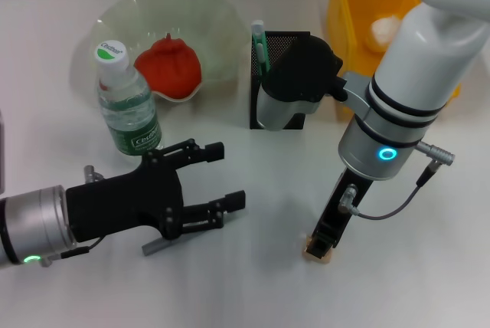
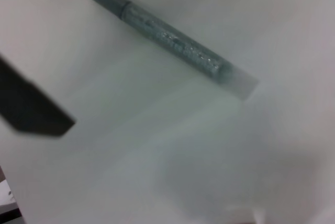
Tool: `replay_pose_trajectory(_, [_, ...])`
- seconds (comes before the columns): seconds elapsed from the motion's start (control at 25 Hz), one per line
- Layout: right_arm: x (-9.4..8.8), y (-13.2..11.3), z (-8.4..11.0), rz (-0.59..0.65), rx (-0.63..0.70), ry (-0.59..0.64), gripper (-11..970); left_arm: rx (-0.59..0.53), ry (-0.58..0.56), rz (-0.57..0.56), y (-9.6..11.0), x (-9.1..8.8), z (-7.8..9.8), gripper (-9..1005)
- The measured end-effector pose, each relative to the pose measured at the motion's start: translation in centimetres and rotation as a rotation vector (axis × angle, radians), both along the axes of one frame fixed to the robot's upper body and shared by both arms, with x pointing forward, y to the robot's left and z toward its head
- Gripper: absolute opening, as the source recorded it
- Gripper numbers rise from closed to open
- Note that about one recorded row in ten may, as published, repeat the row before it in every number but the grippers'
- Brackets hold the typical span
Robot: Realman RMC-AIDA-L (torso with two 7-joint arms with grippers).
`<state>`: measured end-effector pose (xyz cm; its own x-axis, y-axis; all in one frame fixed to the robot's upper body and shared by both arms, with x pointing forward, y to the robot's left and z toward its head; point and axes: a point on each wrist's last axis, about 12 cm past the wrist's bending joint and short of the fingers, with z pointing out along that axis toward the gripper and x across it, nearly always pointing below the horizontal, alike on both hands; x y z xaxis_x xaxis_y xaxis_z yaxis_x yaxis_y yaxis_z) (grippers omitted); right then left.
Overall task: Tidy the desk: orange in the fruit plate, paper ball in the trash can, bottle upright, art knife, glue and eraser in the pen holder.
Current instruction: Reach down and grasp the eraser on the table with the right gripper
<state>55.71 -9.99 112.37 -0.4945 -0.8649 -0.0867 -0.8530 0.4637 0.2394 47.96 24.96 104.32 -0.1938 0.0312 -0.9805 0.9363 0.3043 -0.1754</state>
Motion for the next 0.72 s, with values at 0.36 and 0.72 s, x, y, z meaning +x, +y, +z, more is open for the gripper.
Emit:
replay_pose_trajectory(0.36, [-0.65, 0.79, 0.35, 0.057, -0.008, -0.031, 299, -0.004, 0.002, 0.032, 0.71, -0.35, -0.13, 787])
replay_pose_trajectory(0.72, [-0.72, 0.74, 0.35, 0.05, -0.015, -0.023, 298, -0.002, 0.002, 0.034, 0.74, -0.36, -0.15, 787])
